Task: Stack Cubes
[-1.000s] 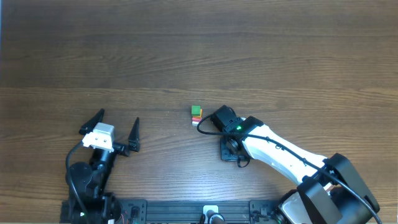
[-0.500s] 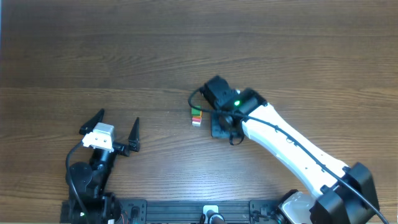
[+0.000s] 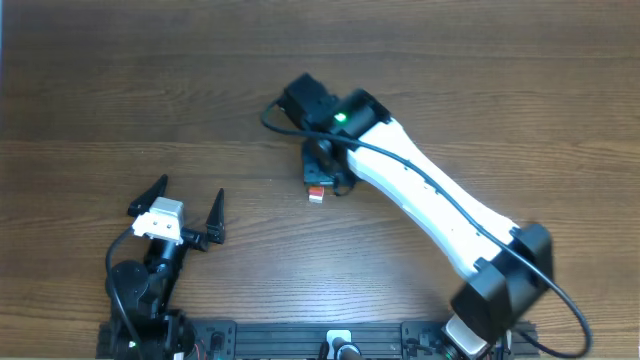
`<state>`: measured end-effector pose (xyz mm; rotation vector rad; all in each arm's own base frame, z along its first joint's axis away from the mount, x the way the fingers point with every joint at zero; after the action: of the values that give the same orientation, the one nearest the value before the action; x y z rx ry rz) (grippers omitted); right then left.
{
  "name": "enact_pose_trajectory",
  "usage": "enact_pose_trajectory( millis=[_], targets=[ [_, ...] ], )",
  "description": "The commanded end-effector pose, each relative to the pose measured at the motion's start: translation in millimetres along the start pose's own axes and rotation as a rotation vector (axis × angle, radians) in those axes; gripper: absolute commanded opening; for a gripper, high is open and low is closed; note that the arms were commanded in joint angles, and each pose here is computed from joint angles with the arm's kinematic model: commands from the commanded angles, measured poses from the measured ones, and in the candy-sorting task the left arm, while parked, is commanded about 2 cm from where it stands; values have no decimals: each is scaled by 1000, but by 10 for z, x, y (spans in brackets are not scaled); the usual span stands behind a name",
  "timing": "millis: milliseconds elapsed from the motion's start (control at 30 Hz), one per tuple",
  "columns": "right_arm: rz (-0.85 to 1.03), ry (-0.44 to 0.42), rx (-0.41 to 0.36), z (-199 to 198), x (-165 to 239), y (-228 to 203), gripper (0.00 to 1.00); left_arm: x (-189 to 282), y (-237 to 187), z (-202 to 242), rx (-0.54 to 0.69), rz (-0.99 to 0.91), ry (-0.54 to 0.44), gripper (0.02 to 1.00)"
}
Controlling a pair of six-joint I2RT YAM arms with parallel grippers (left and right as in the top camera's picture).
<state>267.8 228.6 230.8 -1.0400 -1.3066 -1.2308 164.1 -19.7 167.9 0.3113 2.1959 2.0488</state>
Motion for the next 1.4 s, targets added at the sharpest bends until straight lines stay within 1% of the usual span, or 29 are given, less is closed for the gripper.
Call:
enact_pose_trajectory(
  millis=[33, 200, 567, 767, 1133, 1400],
  targets=[
    [-7, 5, -10, 187, -22, 116, 9, 1, -13, -2, -11, -1, -6, 1000],
    [16, 2, -7, 286, -118, 130, 9, 1, -12, -2, -11, -1, -6, 1000],
    [60, -28, -9, 310, -311, 145, 12, 1, -12, -2, -11, -1, -6, 1000],
    [50, -24, -13, 310, -322, 174, 9, 1, -12, -1, -11, -1, -5, 1000],
    [32, -46, -25, 251, -324, 220, 9, 1, -13, -1, -11, -1, -5, 1000],
    [10, -40, -20, 259, -328, 258, 12, 1, -12, -2, -11, -1, -6, 1000]
  ],
)
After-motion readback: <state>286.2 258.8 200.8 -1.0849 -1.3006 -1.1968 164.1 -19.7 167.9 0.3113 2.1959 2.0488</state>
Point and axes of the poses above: each gripper's point midway between its finger pads, its own x axis back along the fingers, its own z axis along the line the jaws close on, y = z × x, the point moved 8 cm from there along x, back along the fingers, and after that the axes turned 4 degrees about x, right-handed, at the moved point
